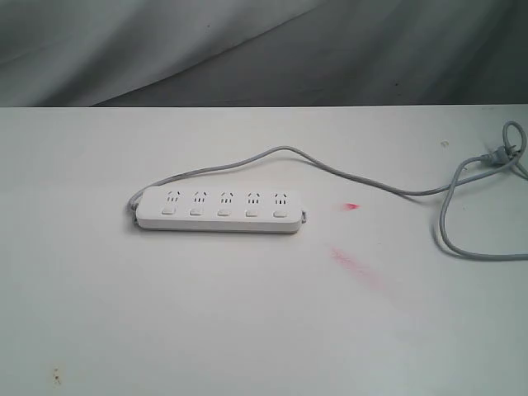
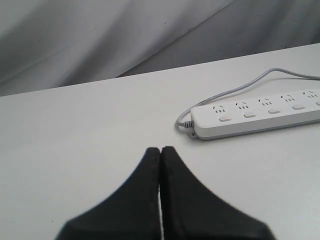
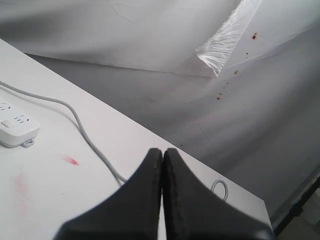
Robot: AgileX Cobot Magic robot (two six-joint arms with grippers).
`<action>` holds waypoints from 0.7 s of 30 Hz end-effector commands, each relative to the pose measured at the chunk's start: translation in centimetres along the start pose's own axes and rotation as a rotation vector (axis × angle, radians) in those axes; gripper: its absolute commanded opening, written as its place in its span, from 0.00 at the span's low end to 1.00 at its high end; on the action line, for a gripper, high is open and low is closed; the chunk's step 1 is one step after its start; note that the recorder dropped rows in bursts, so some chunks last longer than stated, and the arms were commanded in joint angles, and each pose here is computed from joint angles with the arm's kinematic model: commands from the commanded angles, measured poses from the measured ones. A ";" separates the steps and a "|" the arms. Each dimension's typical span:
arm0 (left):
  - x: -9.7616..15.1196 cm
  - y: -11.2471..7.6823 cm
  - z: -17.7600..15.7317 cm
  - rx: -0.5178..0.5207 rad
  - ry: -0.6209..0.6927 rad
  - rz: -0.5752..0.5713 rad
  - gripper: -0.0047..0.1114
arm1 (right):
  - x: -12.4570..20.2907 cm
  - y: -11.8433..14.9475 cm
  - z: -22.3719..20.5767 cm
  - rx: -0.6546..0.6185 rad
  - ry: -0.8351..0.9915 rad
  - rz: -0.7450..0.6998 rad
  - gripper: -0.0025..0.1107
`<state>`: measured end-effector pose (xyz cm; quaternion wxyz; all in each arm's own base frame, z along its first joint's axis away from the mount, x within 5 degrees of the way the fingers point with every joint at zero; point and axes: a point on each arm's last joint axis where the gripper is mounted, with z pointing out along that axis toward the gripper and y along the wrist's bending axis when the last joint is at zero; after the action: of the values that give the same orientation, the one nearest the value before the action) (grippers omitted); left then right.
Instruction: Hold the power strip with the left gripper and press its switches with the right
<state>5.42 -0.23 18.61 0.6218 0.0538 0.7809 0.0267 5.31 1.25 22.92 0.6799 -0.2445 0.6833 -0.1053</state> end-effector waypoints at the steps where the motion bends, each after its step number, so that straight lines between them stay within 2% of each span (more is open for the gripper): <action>1: 0.1 0.0 0.0 -0.001 -0.001 -0.004 0.04 | 0.1 0.1 0.0 -0.002 0.002 0.001 0.02; 18: 0.1 0.0 0.1 -0.001 0.002 -0.008 0.04 | 0.1 0.1 0.0 -0.002 0.002 0.001 0.02; 21: -1.5 0.2 0.2 0.002 0.034 -0.009 0.04 | 0.1 0.1 0.0 -0.002 0.002 0.001 0.02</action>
<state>5.58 -0.23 18.76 0.6126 0.0542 0.7881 0.0260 5.31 1.25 22.92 0.6799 -0.2445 0.6833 -0.1053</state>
